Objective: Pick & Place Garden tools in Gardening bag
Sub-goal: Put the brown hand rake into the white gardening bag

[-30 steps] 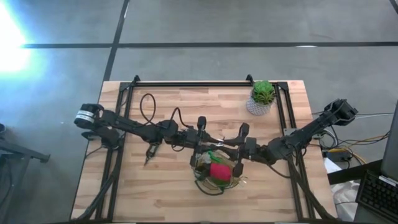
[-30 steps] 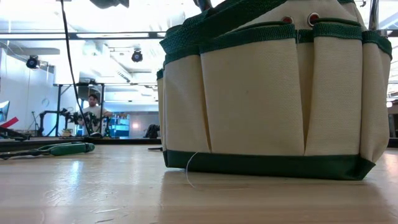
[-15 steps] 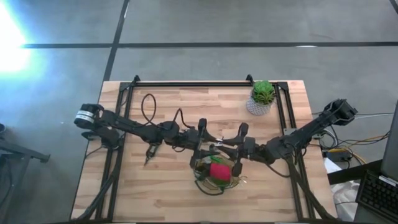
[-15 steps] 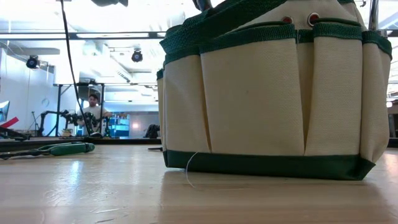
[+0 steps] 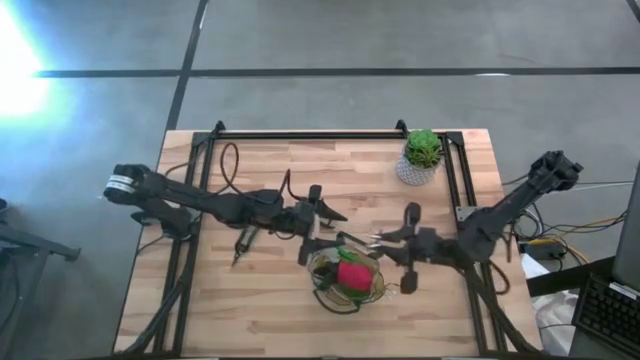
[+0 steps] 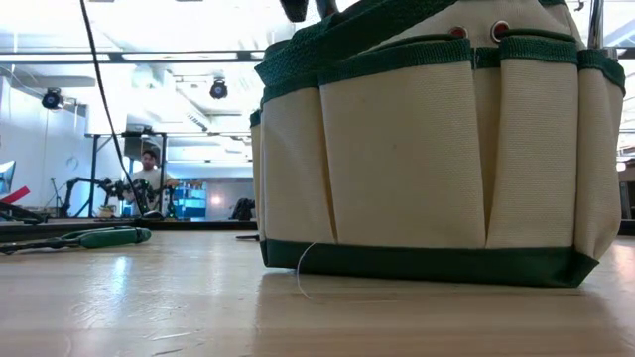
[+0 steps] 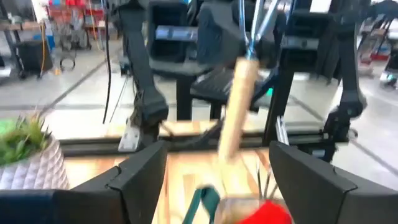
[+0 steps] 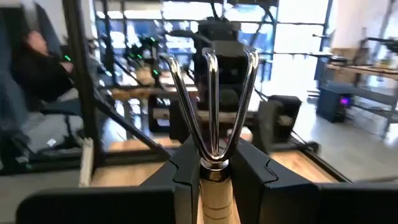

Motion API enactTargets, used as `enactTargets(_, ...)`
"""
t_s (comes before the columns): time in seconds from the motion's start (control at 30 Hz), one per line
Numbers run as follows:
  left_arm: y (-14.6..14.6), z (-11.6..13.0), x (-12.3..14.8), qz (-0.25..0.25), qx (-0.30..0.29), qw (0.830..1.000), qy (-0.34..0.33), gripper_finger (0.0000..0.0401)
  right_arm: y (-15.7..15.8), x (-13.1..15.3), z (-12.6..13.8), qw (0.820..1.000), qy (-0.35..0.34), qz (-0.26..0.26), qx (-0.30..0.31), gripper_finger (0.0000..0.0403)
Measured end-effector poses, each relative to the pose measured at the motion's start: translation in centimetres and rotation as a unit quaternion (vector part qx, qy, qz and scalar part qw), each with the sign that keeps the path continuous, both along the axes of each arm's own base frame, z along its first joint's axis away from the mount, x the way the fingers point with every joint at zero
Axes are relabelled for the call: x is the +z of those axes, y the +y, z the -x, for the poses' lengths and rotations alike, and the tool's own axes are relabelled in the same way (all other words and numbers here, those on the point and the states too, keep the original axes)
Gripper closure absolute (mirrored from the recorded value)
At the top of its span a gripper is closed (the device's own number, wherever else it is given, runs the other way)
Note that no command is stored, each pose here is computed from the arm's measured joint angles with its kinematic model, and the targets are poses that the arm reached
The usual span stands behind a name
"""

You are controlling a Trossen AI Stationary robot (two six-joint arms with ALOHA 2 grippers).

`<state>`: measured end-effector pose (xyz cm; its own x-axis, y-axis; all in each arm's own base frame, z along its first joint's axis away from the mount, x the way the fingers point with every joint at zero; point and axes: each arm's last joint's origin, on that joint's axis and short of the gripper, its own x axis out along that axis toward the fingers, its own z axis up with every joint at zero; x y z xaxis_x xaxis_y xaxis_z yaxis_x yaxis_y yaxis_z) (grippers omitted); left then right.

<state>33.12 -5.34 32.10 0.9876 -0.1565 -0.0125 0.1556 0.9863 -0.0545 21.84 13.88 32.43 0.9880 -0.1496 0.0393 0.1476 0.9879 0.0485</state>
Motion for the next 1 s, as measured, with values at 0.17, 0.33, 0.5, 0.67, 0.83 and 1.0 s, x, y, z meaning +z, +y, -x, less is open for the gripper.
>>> enactTargets(0.17,0.2,1.0,0.2,-0.004,0.003,0.999,0.039,0.0116,1.5,-0.1,2.5,0.999,0.022,-0.014,-0.027,0.0353)
enactTargets(0.33,0.3,1.3,0.2,-0.007,0.011,0.999,0.049,0.0117,3.3,-2.0,3.7,0.997,0.043,-0.053,-0.026,0.0353)
enactTargets(0.5,0.3,1.3,0.1,-0.008,0.013,0.999,0.052,0.0117,4.4,-4.1,4.2,0.994,0.049,-0.088,-0.035,0.0353)
enactTargets(0.67,0.3,1.3,0.1,-0.009,0.013,0.998,0.054,0.0117,4.7,-5.6,4.3,0.992,0.049,-0.102,-0.059,0.0353)
enactTargets(0.83,0.4,1.3,0.1,-0.019,0.014,0.998,0.051,0.0117,5.1,-6.8,3.9,0.991,0.047,-0.099,-0.081,0.0353)
enactTargets(1.0,0.4,1.2,0.1,-0.023,0.022,0.998,0.05,0.0117,5.5,-8.4,3.6,0.987,0.047,-0.121,-0.095,0.0353)
